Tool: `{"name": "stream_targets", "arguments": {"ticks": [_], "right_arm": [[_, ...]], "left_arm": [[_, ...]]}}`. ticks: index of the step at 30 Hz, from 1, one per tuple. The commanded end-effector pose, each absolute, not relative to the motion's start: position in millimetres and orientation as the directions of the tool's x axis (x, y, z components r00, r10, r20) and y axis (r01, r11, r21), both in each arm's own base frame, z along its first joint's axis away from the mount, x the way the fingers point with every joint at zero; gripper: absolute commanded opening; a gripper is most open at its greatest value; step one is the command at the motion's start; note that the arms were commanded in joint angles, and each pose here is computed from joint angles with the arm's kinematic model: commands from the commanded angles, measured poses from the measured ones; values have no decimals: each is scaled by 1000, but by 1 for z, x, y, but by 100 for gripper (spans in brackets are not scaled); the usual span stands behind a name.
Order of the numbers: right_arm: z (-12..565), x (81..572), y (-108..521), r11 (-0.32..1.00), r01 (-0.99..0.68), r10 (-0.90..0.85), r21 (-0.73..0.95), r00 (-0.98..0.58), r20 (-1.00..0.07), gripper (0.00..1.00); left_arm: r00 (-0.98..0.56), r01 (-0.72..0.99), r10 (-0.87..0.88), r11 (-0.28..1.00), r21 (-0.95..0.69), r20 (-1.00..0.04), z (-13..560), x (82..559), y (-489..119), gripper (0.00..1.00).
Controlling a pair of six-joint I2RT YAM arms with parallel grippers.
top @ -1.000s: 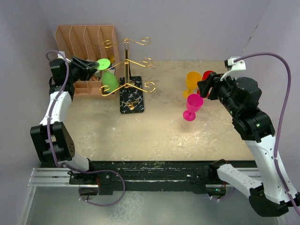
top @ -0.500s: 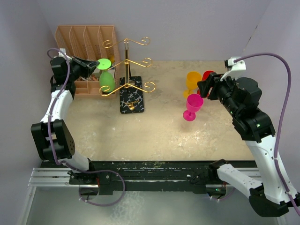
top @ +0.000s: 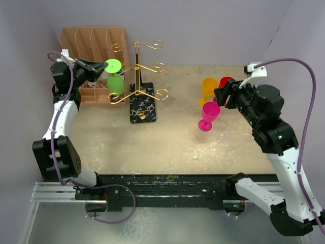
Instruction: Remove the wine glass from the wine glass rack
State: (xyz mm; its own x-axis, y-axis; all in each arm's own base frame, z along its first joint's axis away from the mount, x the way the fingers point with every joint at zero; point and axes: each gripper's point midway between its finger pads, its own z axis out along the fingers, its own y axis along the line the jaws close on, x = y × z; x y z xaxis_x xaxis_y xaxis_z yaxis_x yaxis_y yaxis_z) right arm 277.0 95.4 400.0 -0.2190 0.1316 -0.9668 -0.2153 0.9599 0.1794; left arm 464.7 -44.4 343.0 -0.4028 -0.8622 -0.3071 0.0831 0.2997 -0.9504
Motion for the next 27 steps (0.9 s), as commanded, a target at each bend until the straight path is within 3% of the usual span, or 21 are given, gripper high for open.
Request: {"name": "stream_targets", "arguments": {"ticks": [1,15,27], "right_arm": [[416,278,95,956,-222,157,190,-157,-975,59],[415,278,96,954,-225,164,196,-154,-974,59],[412,281,100,950,-238,164,200,-164,-973,59]], "left_arm": [[-440,183,-853,221,-958,-281,367,454,-58,0],[-469,227,-830,218,-949,-303,369,477,-78,0],[-313,327,-840,343,-880,-444,407,506,-62,0]]}}
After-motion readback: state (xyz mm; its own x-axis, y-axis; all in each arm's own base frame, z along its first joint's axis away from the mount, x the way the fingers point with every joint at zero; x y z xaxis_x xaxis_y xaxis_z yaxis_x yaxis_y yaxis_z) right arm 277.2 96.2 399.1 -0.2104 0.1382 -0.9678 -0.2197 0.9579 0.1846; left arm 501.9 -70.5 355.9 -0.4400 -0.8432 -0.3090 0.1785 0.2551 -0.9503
